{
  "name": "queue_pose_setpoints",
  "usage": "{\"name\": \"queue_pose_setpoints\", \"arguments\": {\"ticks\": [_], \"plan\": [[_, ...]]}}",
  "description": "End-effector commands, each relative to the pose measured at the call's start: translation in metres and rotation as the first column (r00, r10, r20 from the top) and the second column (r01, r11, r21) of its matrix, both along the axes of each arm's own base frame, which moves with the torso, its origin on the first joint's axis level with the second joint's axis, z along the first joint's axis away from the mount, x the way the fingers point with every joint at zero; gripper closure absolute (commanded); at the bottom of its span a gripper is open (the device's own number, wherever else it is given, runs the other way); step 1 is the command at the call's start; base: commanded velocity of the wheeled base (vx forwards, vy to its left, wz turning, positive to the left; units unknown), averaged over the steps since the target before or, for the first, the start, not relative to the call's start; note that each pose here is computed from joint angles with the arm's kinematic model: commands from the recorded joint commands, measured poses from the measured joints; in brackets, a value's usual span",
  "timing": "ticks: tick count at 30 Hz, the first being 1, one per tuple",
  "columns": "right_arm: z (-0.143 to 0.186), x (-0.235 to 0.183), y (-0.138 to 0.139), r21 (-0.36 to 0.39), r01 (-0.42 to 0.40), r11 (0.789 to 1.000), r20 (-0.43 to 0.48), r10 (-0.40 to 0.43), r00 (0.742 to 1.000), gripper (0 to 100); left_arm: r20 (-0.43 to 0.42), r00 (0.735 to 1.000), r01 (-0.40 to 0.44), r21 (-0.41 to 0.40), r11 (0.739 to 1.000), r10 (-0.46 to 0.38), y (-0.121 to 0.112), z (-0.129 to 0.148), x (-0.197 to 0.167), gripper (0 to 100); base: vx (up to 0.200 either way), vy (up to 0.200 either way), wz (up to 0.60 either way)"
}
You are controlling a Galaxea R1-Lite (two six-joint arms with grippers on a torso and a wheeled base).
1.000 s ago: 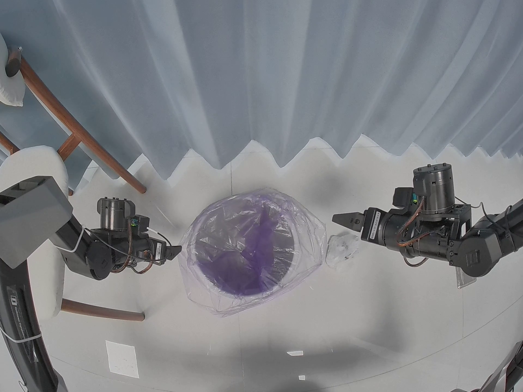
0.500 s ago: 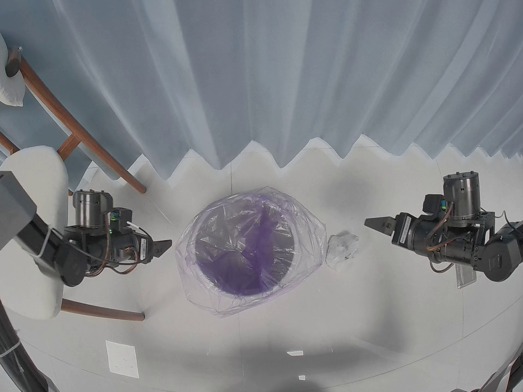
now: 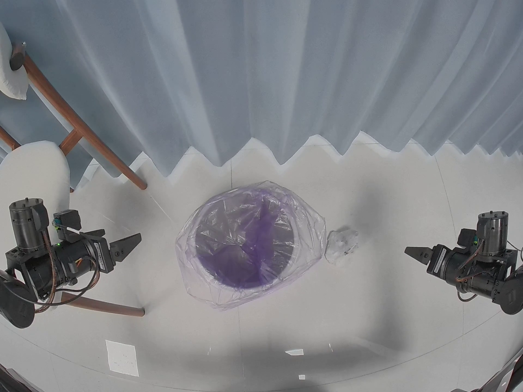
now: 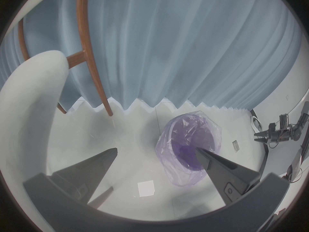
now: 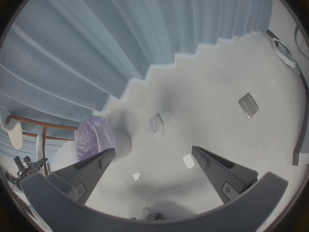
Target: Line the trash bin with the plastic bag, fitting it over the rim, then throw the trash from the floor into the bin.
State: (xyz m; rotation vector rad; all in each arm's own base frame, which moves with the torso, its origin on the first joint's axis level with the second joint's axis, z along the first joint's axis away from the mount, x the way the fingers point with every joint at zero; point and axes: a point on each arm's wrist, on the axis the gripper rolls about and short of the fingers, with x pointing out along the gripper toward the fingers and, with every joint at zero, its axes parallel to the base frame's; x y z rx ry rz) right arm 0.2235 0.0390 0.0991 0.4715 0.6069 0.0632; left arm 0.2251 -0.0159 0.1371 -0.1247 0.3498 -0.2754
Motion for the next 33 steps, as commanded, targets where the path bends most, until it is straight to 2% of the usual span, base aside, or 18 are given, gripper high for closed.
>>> {"name": "queue_pose_setpoints", "arguments": {"ticks": [1, 8, 13, 14, 16, 17, 20, 22, 27, 33], "plan": [[-0.004, -0.001, -0.002, -0.002, 0.008, 1.0, -0.017, -0.008, 1.0, 0, 0.042, 0.999, -0.012, -0.002, 1.0, 0.012, 0.003, 0.009, -0.01, 0, -0.2, 0.0, 0.0], [-0.01, 0.02, 0.002, -0.017, -0.002, 1.0, -0.029, 0.002, 1.0, 0, 0.074, 0.997, -0.019, 0.003, 1.0, 0.019, 0.003, 0.012, -0.007, 0, -0.2, 0.0, 0.0], [-0.026, 0.065, 0.009, -0.087, -0.052, 0.995, -0.032, 0.049, 0.998, 0, 0.169, 0.985, -0.023, -0.006, 1.0, 0.024, 0.003, 0.022, -0.003, 0, 0.0, 0.0, 0.0], [-0.027, 0.091, 0.014, -0.113, -0.07, 0.991, 0.001, 0.07, 0.998, 0, 0.195, 0.981, -0.023, -0.007, 1.0, 0.024, 0.003, 0.025, -0.002, 0, 0.0, 0.0, 0.0], [-0.028, 0.105, 0.017, -0.121, -0.075, 0.99, 0.016, 0.078, 0.997, 0, 0.2, 0.98, -0.021, -0.009, 1.0, 0.023, 0.003, 0.025, -0.001, 0, 0.0, 0.0, 0.0], [-0.034, 0.139, 0.024, -0.131, -0.08, 0.988, 0.045, 0.087, 0.995, 0, 0.205, 0.978, -0.021, -0.008, 1.0, 0.022, 0.003, 0.025, -0.002, 0, 0.0, 0.0, 0.0], [-0.042, 0.182, 0.031, -0.148, -0.082, 0.986, 0.075, 0.094, 0.993, 0, 0.22, 0.975, -0.018, -0.008, 1.0, 0.019, 0.003, 0.029, 0.0, 0, 0.0, 0.0, 0.0], [-0.045, 0.19, 0.033, -0.151, -0.084, 0.985, 0.069, 0.096, 0.993, 0, 0.226, 0.974, -0.018, -0.008, 1.0, 0.019, 0.003, 0.031, 0.001, 0, 0.0, 0.0, 0.0], [-0.058, 0.24, 0.051, -0.161, -0.116, 0.98, 0.031, 0.122, 0.992, 0, 0.252, 0.967, -0.024, -0.01, 1.0, 0.025, 0.005, 0.039, 0.006, 0, 0.0, 0.0, 0.0], [-0.091, 0.268, 0.06, -0.171, -0.122, 0.978, -0.004, 0.123, 0.992, 0, 0.266, 0.963, -0.034, -0.01, 0.999, 0.036, 0.006, 0.043, 0.01, 0, 0.2, 0.0, 0.0]]}}
